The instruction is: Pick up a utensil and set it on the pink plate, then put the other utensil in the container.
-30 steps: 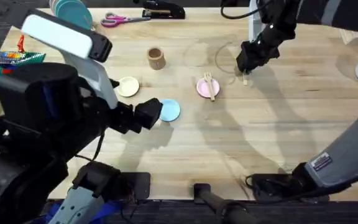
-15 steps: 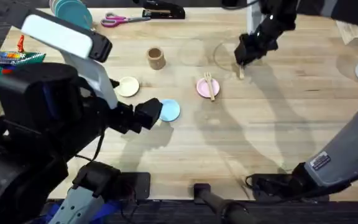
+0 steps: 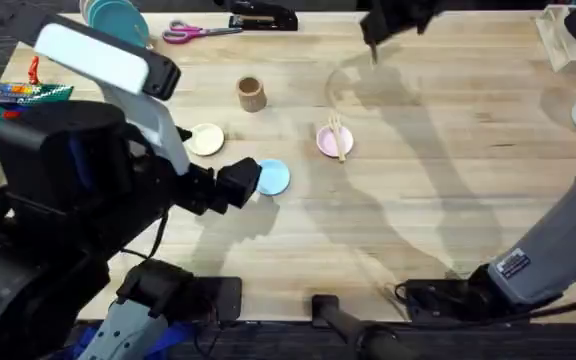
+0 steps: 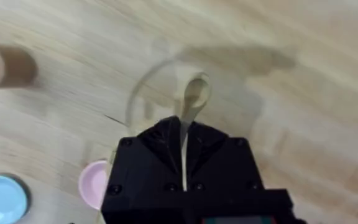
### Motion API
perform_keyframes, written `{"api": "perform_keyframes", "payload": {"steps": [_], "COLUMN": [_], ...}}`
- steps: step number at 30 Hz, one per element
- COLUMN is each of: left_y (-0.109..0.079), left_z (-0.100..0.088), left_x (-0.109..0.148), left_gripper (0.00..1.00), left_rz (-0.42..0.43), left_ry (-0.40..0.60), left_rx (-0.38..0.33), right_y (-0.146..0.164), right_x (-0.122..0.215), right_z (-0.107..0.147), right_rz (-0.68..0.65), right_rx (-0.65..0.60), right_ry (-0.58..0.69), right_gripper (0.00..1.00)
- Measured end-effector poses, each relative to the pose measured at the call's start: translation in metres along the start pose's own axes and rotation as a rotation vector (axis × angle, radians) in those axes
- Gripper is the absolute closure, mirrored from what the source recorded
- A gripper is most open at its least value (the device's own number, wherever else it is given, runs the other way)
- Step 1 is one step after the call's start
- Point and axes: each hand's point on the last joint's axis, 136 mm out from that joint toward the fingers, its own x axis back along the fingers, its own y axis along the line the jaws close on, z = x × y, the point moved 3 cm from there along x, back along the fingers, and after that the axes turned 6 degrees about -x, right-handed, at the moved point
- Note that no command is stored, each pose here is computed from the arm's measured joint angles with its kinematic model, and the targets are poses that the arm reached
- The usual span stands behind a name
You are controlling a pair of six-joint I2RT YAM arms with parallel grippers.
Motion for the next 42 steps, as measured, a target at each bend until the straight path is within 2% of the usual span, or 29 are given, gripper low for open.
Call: {"api": "perform_keyframes", "payload": {"steps": [7,12,21,28,42], "left_y": [0.000,0.000,0.000,0.000,0.000], "left_z": [0.000,0.000,0.000,0.000,0.000], "left_x": [0.000,0.000,0.000,0.000,0.000], "left_gripper": [0.008,0.008,0.007,0.007,0.007], "left_rz": [0.000,0.000,-0.002,-0.003,-0.003], "left_ry": [0.000,0.000,0.000,0.001,0.001], "left_rx": [0.000,0.000,0.000,0.000,0.000], "right_y": [0.039,0.053,0.069,0.072,0.120], "right_x": [0.032,0.047,0.055,0.060,0.077], "right_z": [-0.044,-0.062,-0.071,-0.077,-0.085], "right_rz": [-0.037,-0.055,-0.241,-0.306,-0.486], "right_rx": [0.107,0.153,0.235,0.279,0.425], "right_ry": [-0.158,-0.235,-0.296,-0.343,-0.447], "right_gripper": [0.970,0.970,0.970,0.970,0.970]}}
